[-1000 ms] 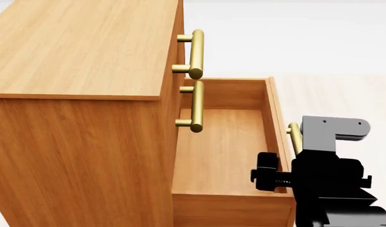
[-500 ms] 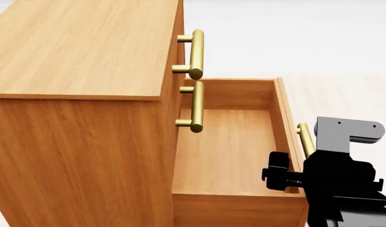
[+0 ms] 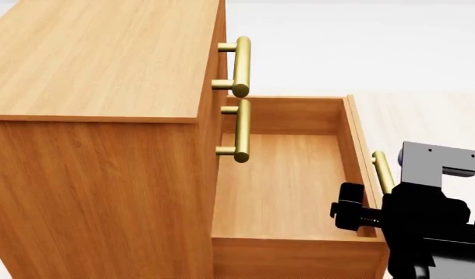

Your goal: Put the bowl in the bottom drawer of the cabinet and close it.

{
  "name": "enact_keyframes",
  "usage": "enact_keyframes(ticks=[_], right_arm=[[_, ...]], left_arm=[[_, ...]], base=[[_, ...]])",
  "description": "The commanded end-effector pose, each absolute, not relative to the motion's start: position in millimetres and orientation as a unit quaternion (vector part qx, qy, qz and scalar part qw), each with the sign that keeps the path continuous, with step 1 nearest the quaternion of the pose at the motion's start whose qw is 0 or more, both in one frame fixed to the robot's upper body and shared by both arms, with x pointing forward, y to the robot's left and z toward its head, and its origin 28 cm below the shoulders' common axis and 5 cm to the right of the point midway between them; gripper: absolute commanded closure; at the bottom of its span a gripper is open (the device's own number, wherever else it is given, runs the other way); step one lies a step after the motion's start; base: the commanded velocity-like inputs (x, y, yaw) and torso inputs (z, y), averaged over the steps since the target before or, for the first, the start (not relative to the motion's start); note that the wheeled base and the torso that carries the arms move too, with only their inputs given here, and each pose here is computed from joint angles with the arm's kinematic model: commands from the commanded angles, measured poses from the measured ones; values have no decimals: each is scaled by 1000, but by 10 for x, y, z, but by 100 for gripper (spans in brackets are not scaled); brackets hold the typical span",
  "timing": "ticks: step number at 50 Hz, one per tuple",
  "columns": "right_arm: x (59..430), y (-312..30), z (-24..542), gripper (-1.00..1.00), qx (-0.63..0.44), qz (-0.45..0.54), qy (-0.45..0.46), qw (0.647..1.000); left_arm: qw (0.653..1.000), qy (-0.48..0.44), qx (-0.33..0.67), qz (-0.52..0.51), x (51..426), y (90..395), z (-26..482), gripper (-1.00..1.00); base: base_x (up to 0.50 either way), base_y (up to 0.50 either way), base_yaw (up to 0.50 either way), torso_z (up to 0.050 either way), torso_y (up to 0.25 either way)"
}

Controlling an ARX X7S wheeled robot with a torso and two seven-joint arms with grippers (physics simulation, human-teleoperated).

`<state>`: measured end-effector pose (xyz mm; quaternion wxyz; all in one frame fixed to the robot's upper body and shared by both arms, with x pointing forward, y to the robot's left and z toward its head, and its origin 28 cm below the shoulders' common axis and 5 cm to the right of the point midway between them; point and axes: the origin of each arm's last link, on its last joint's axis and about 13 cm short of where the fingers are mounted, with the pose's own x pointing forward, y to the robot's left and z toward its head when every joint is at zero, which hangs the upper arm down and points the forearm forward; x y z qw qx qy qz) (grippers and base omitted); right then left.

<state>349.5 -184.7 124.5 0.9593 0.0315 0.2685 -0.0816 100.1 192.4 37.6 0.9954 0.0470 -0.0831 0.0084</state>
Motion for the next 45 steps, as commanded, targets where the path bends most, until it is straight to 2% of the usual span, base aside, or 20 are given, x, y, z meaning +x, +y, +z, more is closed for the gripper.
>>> enact_keyframes(ticks=[1,14,19,26,45], right_arm=[[3463,-1956,1146,-100,-9,-146,279,949],[3460,-1956,1128,-100,-8,-144,279,950],[3250,-1890,1282,-100,-3,-101,219,971],[3098,-1878,1458,-100,5,-94,186,978],[2999,-2013,1653,-100,11,-129,132,983]], left_arm=[[995,-83,46,9,999,1925,374,-100],[995,-83,46,8,1006,1926,374,-100],[995,-83,46,8,999,1926,384,-100],[995,-83,46,8,996,1926,381,-100],[995,-86,47,10,1003,1927,384,-100]], base=[[17,0,3,-11,0],[9,-1,3,-2,0],[0,0,1,0,0],[0,0,0,0,0],[0,0,0,0,0]])
